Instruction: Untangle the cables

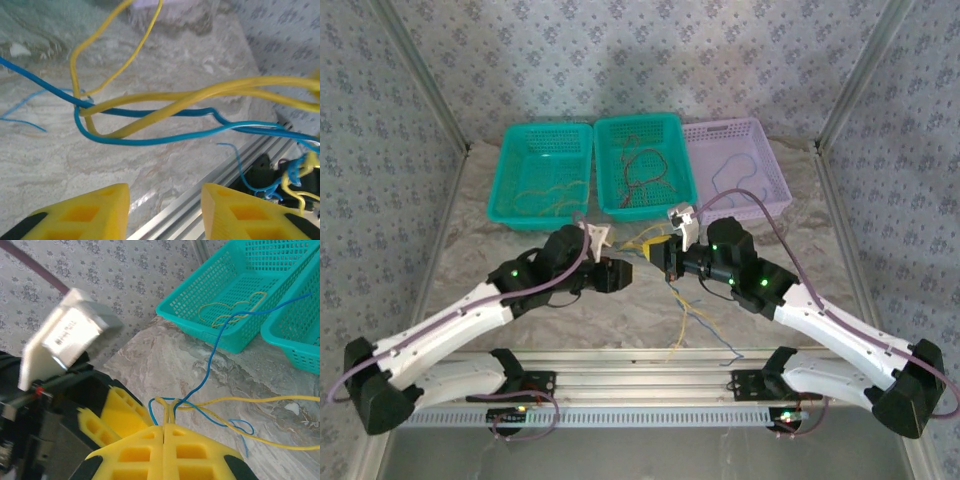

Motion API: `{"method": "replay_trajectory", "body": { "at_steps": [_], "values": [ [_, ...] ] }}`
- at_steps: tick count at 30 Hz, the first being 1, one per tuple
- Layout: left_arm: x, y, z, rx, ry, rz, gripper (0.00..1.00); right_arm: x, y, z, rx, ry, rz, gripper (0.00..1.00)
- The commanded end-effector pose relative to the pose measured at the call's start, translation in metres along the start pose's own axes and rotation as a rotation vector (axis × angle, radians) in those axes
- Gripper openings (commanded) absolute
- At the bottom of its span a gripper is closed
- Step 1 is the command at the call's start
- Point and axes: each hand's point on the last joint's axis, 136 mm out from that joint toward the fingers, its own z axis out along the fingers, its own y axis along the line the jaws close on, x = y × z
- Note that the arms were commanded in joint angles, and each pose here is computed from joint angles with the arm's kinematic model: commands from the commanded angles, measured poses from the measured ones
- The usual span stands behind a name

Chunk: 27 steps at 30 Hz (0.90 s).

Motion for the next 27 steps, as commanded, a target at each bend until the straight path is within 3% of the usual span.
{"method": "replay_trajectory", "body": {
  "at_steps": [1, 4, 6, 14, 27],
  "values": [
    [-0.023, -0.015, -0.024, 0.085, -0.167, -0.012, 0.52, -0.007, 0.009, 0.0, -0.035, -0.026, 0.01, 0.0],
    [-0.027, -0.017, -0.035, 0.123, -0.24, -0.041, 0.69, -0.006, 0.009, 0.001, -0.037, -0.024, 0.013, 0.0],
    [-0.029, -0.017, -0.041, 0.142, -0.287, -0.063, 0.72, -0.006, 0.009, 0.002, -0.038, -0.023, 0.013, 0.0],
    [-0.026, -0.006, -0.03, 0.169, -0.331, -0.212, 0.7, -0.004, 0.01, 0.006, -0.055, -0.025, 0.026, 0.0],
    [-0.038, -0.003, -0.021, 0.152, -0.396, -0.277, 0.69, 0.0, 0.018, 0.012, -0.085, -0.023, 0.026, 0.0]
  ]
}}
